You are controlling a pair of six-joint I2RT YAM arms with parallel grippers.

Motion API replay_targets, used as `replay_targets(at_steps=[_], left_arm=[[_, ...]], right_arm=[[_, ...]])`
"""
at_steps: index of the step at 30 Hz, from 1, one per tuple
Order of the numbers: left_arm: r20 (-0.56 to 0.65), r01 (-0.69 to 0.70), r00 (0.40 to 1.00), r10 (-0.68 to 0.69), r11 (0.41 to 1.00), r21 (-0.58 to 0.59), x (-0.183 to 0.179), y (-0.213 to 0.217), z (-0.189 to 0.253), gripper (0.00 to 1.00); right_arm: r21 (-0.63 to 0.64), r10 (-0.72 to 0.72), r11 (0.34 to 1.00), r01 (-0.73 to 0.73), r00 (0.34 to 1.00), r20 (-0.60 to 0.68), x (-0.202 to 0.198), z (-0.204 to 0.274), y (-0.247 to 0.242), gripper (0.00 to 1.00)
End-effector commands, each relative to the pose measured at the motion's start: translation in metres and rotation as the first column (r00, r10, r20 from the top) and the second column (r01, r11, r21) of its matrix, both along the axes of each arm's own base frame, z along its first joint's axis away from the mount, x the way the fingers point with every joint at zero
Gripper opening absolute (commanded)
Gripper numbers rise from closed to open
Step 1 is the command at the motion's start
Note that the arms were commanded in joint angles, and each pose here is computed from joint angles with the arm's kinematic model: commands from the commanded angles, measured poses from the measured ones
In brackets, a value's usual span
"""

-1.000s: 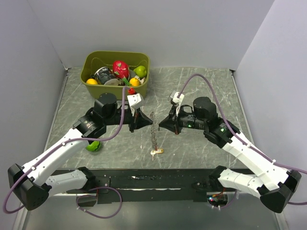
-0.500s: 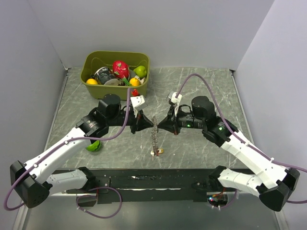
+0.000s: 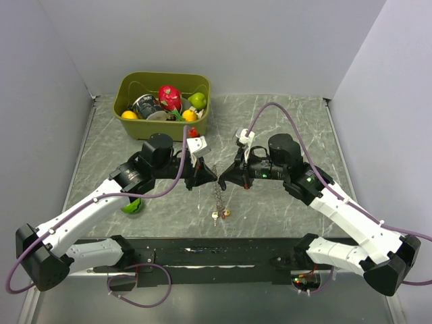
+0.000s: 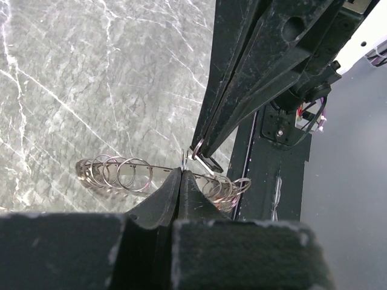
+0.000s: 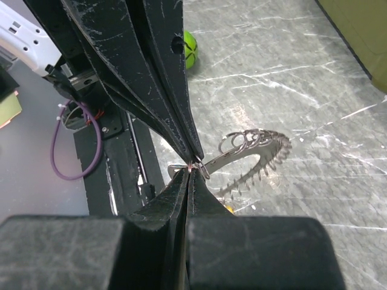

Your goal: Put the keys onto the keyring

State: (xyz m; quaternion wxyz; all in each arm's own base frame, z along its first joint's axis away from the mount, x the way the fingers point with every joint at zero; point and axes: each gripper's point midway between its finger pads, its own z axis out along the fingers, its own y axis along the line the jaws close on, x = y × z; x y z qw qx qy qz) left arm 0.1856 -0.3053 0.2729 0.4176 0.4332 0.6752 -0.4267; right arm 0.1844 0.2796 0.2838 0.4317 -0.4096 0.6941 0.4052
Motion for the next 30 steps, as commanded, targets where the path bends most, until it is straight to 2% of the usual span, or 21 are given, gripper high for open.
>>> replay_targets(at_steps=[1,9,30], left_arm=[[0.058,0.011,0.998,-0.008,0.998,-0.062,0.000,-0.006,0.030,0.01],[0.069,0.007,0.998,-0.002,0.998,-0.067,-0.001,-0.005,0.033,0.01],[0.107,-0.011,0.994,0.022,0.994,-0.106,-0.008,0.002,0.042,0.01]], right_arm=[[0.066,0.033,0.997,-0.038,0.997,0.071,-0.001,0.031,0.007,0.00],[0.048,0.060,0.997,-0.062,0.997,0.048,-0.005,0.025,0.009,0.00],[0.005,-0.039,0.999,0.039,0.999,0.034,0.003,0.009,-0.004,0.00]])
